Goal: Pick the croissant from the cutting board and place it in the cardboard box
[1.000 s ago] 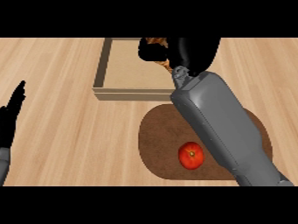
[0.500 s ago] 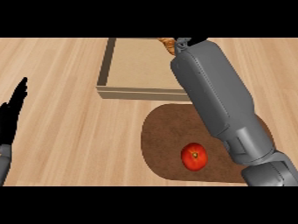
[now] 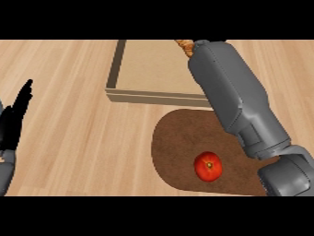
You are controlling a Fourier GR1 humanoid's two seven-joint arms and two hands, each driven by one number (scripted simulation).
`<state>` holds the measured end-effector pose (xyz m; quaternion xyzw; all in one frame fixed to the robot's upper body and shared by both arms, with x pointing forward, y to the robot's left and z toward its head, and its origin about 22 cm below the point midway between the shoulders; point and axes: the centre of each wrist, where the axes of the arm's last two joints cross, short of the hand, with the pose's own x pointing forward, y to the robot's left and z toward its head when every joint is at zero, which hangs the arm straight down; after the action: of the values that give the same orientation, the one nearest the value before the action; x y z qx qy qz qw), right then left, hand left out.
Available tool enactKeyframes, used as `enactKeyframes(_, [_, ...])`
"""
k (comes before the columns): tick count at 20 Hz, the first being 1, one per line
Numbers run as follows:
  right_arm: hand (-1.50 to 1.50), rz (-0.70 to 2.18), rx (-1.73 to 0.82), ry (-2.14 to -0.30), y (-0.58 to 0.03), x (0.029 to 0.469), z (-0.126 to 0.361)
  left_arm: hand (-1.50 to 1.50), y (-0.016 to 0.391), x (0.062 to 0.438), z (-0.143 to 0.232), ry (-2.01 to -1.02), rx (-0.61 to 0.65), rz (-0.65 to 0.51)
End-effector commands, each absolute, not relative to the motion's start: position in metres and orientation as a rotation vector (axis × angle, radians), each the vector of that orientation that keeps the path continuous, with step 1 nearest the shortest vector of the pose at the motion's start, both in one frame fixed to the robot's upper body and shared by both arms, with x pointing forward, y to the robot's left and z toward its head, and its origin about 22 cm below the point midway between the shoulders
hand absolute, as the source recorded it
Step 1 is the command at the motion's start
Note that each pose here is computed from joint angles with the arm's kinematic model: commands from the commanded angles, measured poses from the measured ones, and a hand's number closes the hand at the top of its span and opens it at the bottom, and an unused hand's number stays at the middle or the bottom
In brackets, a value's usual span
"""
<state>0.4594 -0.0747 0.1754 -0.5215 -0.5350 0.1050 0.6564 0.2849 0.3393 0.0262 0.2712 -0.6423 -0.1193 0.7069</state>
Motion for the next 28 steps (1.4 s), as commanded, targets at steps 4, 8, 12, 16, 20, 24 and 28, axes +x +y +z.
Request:
enactKeyframes(4, [-1.5,0.067,-1.063,-1.139,-0.099,0.469,0.163,0.0,0.325,0.289,0.026,-1.441,0.578,-0.271])
enactKeyframes(8, [-1.5,0.07,-1.059,-1.213,-0.084,0.466,0.156,0.0,0.334,0.295,0.036,-1.453,0.589,-0.277])
enactKeyframes(12, [-1.5,0.005,-1.112,-1.354,-0.085,0.463,0.146,0.0,0.335,0.291,0.029,-1.435,0.584,-0.285])
enactKeyframes(16, [-1.5,-0.133,-1.128,-1.454,-0.086,0.466,0.161,0.0,0.329,0.288,0.024,-1.427,0.573,-0.273])
enactKeyframes(20, [-1.5,-0.277,-1.119,-1.523,-0.107,0.469,0.166,0.0,0.336,0.278,0.014,-1.417,0.614,-0.264])
enactKeyframes(24, [-1.5,-0.349,-1.067,-1.568,-0.117,0.467,0.165,0.0,0.35,0.267,0.009,-1.395,0.63,-0.238])
enactKeyframes(28, [-1.5,-0.335,-1.032,-1.546,-0.111,0.456,0.14,0.0,0.361,0.256,0.021,-1.361,0.649,-0.216])
